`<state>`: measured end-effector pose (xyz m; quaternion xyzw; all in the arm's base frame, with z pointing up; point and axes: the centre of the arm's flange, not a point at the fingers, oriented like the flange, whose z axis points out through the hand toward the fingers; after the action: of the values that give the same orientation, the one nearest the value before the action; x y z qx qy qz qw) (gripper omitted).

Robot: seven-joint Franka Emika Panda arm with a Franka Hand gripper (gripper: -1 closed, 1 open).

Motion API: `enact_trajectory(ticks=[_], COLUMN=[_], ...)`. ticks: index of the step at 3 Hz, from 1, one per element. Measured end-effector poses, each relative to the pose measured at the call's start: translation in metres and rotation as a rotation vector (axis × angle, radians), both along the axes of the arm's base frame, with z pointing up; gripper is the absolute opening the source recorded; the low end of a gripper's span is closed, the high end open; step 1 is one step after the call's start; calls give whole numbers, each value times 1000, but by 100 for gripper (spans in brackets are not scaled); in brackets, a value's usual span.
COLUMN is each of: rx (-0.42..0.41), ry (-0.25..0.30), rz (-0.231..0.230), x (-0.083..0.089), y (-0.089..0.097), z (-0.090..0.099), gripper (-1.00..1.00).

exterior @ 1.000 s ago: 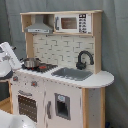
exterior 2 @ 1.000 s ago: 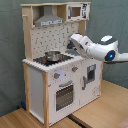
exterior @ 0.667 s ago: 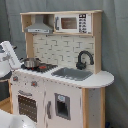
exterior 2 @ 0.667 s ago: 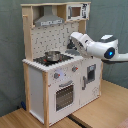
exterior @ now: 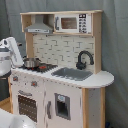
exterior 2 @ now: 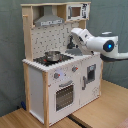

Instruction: Play with the kitchen

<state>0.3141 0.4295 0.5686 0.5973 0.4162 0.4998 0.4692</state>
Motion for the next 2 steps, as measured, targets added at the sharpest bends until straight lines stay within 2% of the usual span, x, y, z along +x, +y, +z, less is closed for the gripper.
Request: enact_trajectory(ticks=[2], rx=[59], ry=[92], rz=[-75], x=[19], y=[-26], z=[22], gripper=[100])
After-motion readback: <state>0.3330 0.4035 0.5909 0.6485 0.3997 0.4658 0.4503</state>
